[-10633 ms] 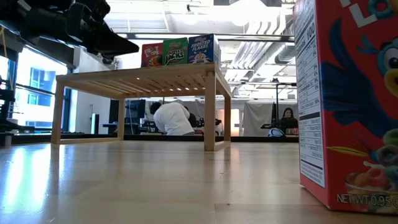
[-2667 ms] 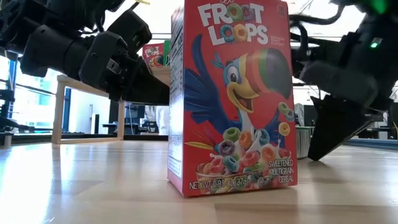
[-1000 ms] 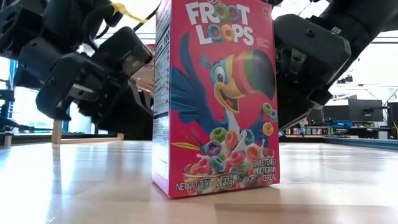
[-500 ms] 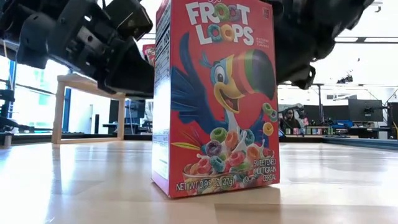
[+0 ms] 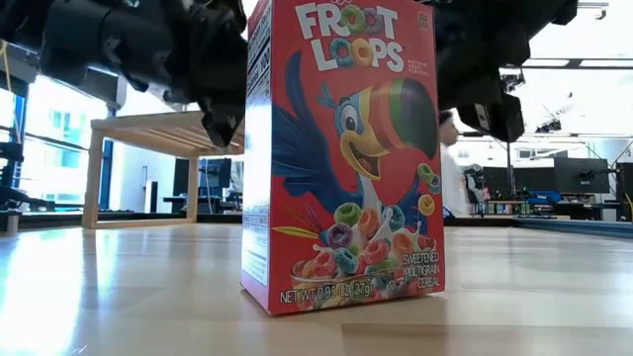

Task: Stack cereal on shelf
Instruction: Put the green cereal box aligned with the other green cereal box on the shelf

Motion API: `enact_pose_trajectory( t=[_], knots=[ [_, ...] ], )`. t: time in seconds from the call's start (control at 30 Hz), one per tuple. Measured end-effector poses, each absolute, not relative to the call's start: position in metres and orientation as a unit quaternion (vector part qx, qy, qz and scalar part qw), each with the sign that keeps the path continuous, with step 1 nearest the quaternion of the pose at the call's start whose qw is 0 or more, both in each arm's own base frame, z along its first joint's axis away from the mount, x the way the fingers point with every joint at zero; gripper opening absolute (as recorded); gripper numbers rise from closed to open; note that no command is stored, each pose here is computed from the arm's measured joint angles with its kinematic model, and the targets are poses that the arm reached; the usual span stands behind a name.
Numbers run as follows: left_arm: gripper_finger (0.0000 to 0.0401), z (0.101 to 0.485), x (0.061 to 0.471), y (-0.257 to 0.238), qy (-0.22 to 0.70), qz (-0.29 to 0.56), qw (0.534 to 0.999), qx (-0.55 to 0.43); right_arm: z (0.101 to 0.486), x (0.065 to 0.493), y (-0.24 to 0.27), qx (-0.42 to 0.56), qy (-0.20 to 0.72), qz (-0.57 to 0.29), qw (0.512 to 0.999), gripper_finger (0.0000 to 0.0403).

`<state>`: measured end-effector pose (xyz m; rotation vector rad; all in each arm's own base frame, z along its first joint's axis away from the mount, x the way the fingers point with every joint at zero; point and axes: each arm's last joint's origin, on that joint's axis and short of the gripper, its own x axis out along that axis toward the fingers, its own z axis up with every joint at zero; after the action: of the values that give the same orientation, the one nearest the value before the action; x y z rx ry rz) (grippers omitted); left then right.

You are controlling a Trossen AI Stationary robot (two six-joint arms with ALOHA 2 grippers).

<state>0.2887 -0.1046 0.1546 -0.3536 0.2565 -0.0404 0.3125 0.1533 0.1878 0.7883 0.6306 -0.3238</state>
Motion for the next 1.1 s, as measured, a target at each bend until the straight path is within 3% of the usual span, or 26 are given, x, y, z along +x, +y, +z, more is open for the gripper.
enact_pose_trajectory(
  t=[0.37, 0.9, 1.1],
  knots=[
    [0.0021, 0.147, 0.294, -0.091, 0.141, 0.014, 0.961, -0.237, 0.187, 0.315, 0.147, 0.411, 0.305, -0.167, 0.843, 0.0],
    [0.0021, 0.147, 0.296, -0.086, 0.136, 0.027, 0.951, -0.278, 0.18, 0.313, 0.139, 0.411, 0.39, -0.141, 0.812, 0.0001],
    [0.0021, 0.147, 0.296, -0.084, 0.134, 0.034, 0.949, -0.283, 0.177, 0.31, 0.138, 0.407, 0.42, -0.137, 0.799, 0.004]
  ],
)
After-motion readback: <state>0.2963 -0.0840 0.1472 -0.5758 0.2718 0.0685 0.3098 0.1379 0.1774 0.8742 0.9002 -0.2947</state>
